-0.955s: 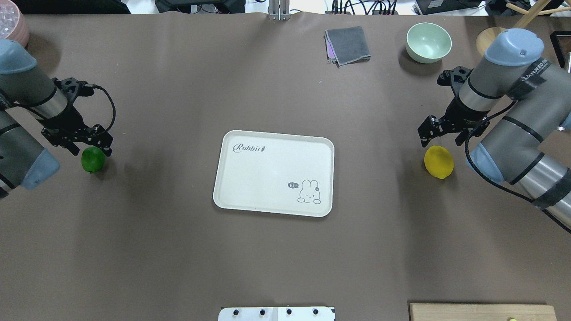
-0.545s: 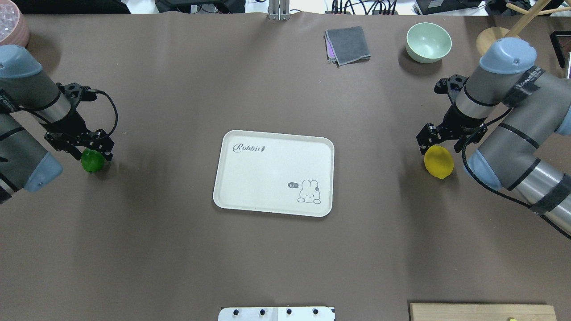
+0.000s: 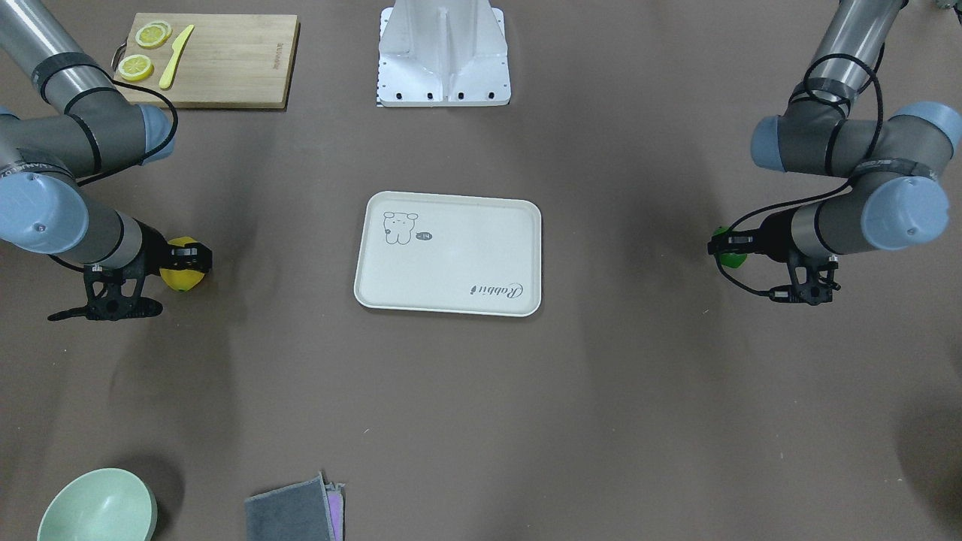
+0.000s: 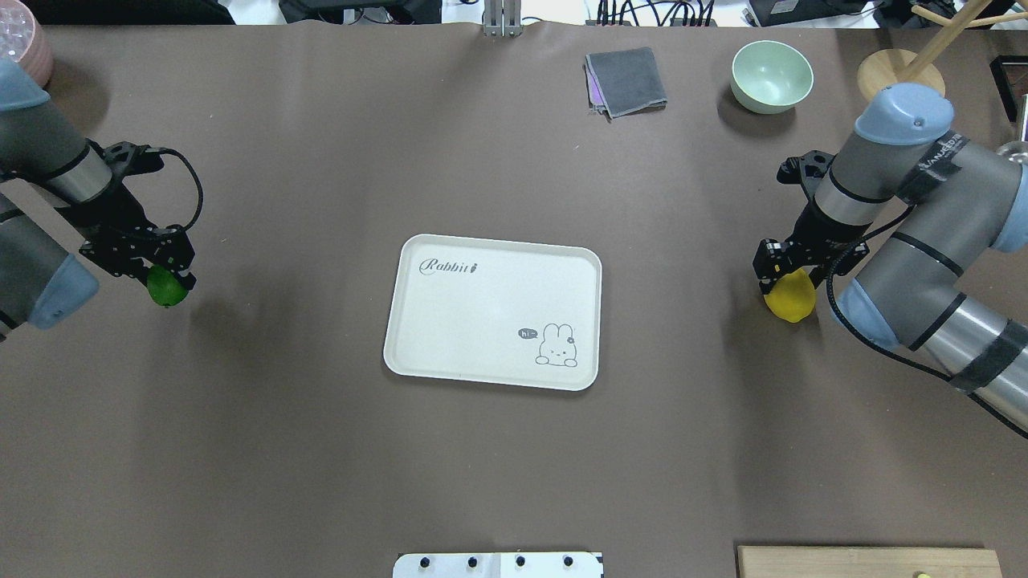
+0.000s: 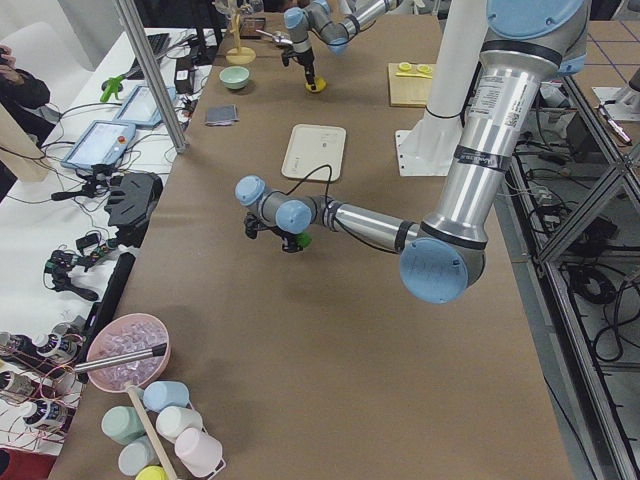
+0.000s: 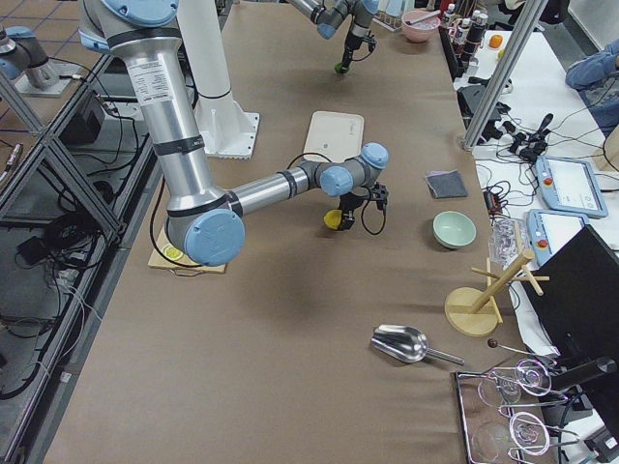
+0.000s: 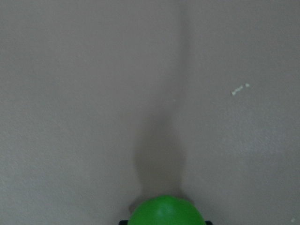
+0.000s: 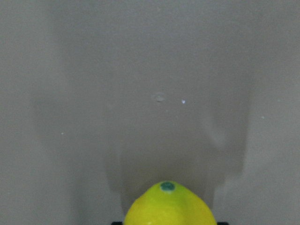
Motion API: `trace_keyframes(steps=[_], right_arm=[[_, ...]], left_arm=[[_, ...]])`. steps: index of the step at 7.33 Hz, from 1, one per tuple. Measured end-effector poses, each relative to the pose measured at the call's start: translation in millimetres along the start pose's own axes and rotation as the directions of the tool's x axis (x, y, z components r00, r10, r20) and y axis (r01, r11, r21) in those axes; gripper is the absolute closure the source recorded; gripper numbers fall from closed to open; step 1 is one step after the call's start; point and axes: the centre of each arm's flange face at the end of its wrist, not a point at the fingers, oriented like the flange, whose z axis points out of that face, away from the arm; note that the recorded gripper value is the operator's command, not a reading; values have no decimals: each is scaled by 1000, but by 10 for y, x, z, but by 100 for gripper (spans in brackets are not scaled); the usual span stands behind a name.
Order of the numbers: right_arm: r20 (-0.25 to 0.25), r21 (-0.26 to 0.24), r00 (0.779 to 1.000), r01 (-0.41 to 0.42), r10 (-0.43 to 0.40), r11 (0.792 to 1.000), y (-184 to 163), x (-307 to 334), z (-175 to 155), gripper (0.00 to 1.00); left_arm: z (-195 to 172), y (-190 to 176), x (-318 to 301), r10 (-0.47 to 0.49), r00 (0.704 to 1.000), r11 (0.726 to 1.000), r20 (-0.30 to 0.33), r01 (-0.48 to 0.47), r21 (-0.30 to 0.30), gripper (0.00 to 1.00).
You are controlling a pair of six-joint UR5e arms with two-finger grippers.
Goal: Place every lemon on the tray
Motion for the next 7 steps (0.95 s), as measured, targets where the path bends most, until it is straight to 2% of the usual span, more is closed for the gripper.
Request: trace_keyframes(steps=[2, 3, 4, 5, 7], right_arm=[[40, 0, 999, 7, -7, 1000, -6, -83, -143, 81], [70, 10, 997, 24, -25, 1000, -4, -196, -275, 81], [95, 30, 994, 53, -56, 998, 3, -375, -432, 81], [117, 56, 988, 91, -97, 994, 8, -624, -594, 81], [148, 94, 973, 166, -178, 982, 22, -1166, -822, 81]], left_arm=[[-437, 109, 602, 68, 995, 997, -74, -66, 29, 100], [-577, 126, 1110, 106, 990, 994, -97, -102, 47, 100], [-563, 189, 1660, 133, 984, 991, -116, -129, 42, 100], [-421, 305, 2142, 166, 978, 986, -123, -164, 28, 100], [148, 533, 2799, 263, 959, 965, -102, -262, 24, 100]])
